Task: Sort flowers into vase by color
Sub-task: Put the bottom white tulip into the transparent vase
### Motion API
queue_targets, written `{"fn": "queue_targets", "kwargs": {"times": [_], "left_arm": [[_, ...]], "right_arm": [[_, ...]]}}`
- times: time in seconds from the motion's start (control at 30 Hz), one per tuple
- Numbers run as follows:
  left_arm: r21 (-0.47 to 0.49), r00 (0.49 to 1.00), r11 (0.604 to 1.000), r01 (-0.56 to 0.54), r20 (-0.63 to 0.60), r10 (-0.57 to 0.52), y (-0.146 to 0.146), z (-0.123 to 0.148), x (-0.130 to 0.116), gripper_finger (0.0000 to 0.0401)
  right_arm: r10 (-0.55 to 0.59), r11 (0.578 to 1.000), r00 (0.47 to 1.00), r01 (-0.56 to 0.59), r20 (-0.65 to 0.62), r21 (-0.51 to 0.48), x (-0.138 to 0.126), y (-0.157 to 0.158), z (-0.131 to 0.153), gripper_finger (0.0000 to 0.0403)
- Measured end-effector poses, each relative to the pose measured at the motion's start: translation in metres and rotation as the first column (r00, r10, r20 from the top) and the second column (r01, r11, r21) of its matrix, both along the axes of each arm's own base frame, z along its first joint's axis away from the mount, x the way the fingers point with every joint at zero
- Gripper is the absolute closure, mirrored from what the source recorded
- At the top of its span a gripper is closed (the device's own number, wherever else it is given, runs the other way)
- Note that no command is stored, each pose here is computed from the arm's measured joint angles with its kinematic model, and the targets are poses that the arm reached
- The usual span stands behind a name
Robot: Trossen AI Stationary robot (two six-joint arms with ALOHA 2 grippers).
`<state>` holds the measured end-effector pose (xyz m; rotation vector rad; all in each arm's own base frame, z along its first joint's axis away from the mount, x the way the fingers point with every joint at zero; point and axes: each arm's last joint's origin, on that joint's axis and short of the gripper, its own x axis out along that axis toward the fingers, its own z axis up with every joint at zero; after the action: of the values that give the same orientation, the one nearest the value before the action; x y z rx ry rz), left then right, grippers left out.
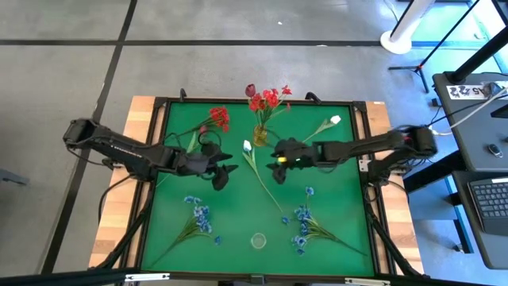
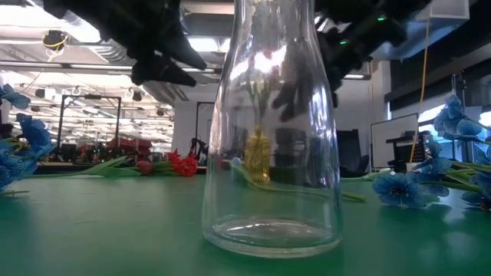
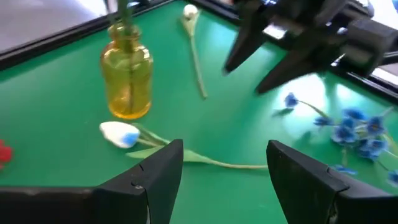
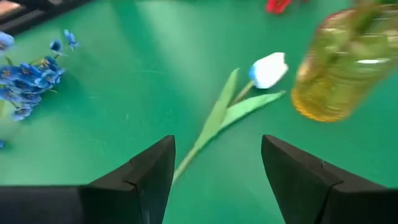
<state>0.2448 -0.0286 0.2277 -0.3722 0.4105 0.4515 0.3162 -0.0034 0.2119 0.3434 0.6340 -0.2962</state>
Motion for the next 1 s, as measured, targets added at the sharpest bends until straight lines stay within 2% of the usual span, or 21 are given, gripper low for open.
{"fn": "queue_targets", "kwargs": {"times": [0.27,0.5,0.6,0.77,0.87,1.0], "left_arm": [[0.091,1.000,0.996,-0.013,0.025,0.011,-0.022,0.003,-0.006,0.0176],[0.212,0.995,0.974,-0.080,0.073,0.065,-0.028,0.017,-0.017,0.0177],[0.244,0.995,0.968,-0.054,0.091,0.033,-0.032,0.025,-0.023,0.0183],[0.245,0.994,0.970,-0.010,0.112,-0.018,-0.035,0.023,-0.029,0.0198],[0.210,0.982,0.977,0.038,0.173,-0.075,-0.035,0.010,-0.032,0.0208],[0.166,0.942,0.981,0.096,0.303,-0.143,-0.034,-0.010,-0.039,0.0218]], "right_arm": [[-0.026,0.999,0.995,0.030,-0.101,0.033,0.045,0.006,-0.037,0.0166],[-0.100,0.994,0.979,0.091,-0.179,-0.055,0.073,0.003,-0.051,0.0166],[-0.125,0.990,0.965,0.107,-0.229,-0.090,0.081,0.002,-0.058,0.0166],[-0.133,0.989,0.953,0.108,-0.271,-0.103,0.087,0.002,-0.068,0.0166],[-0.128,0.990,0.949,0.103,-0.288,-0.099,0.088,0.002,-0.074,0.0166],[-0.115,0.992,0.949,0.094,-0.295,-0.082,0.088,0.002,-0.076,0.0166]]}}
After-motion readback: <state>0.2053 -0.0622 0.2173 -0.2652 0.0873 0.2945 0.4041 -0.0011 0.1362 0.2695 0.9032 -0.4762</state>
